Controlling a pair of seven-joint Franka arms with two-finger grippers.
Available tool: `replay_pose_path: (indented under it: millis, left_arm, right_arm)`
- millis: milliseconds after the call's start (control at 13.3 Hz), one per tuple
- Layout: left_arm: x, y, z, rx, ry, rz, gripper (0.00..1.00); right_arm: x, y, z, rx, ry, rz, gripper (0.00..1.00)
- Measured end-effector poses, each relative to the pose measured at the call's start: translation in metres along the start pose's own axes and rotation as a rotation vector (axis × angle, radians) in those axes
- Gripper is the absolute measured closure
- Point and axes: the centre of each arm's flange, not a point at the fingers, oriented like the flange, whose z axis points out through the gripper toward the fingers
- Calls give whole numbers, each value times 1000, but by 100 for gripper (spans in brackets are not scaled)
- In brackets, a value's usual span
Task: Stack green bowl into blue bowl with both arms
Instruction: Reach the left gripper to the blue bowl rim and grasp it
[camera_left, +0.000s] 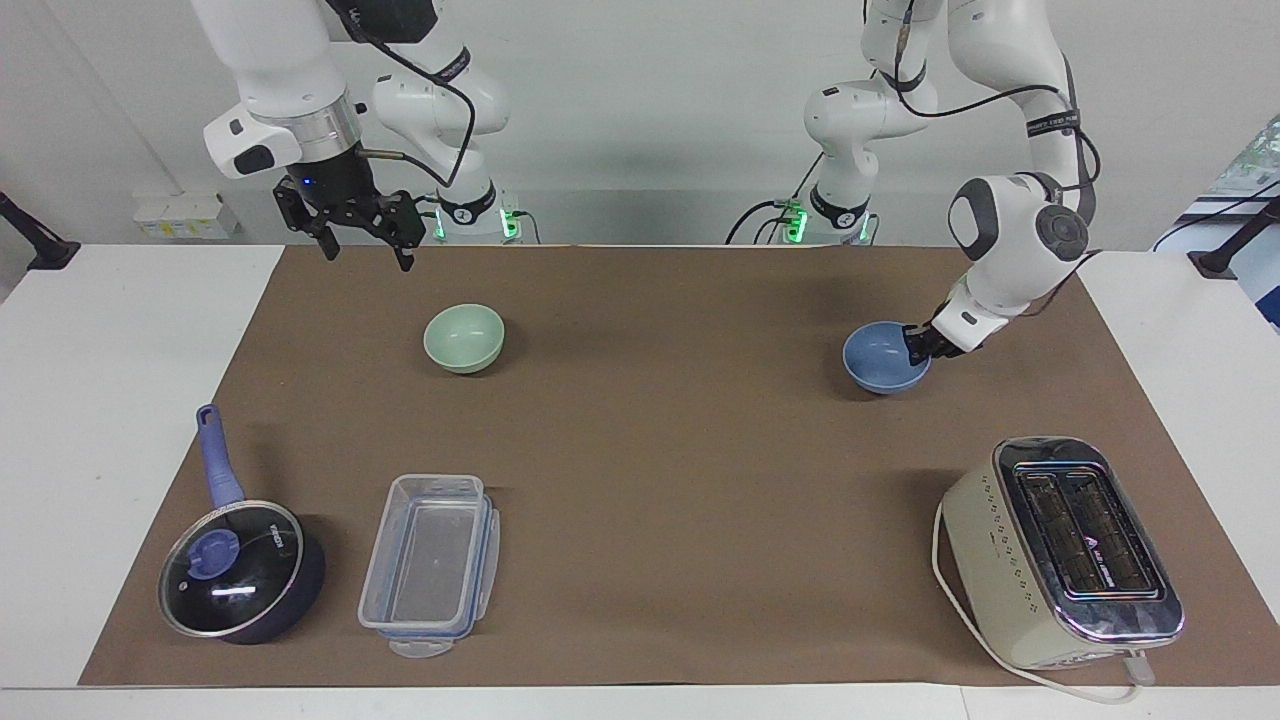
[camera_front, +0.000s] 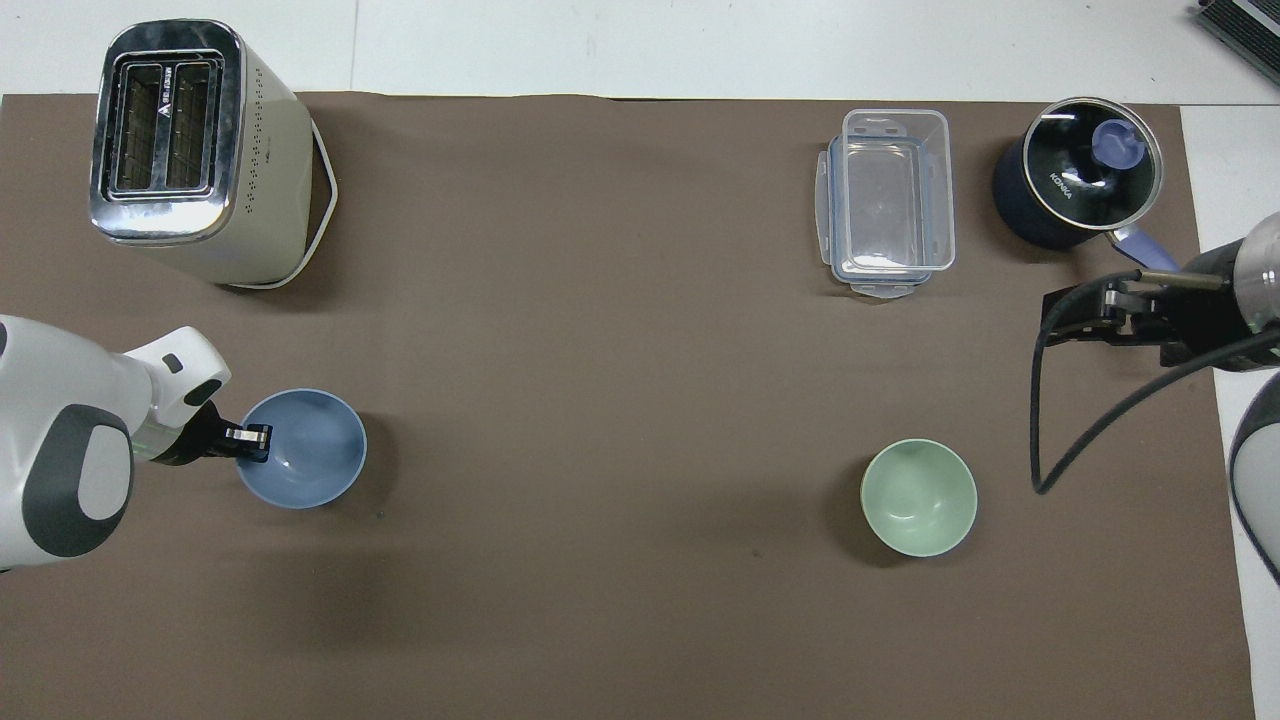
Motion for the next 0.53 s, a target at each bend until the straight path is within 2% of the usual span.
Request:
replay_pose_path:
  millis: [528]
  left_arm:
    - [20, 16, -84, -5, 22, 37, 91]
  right_arm:
    - [0, 0, 0, 0, 0, 0, 0]
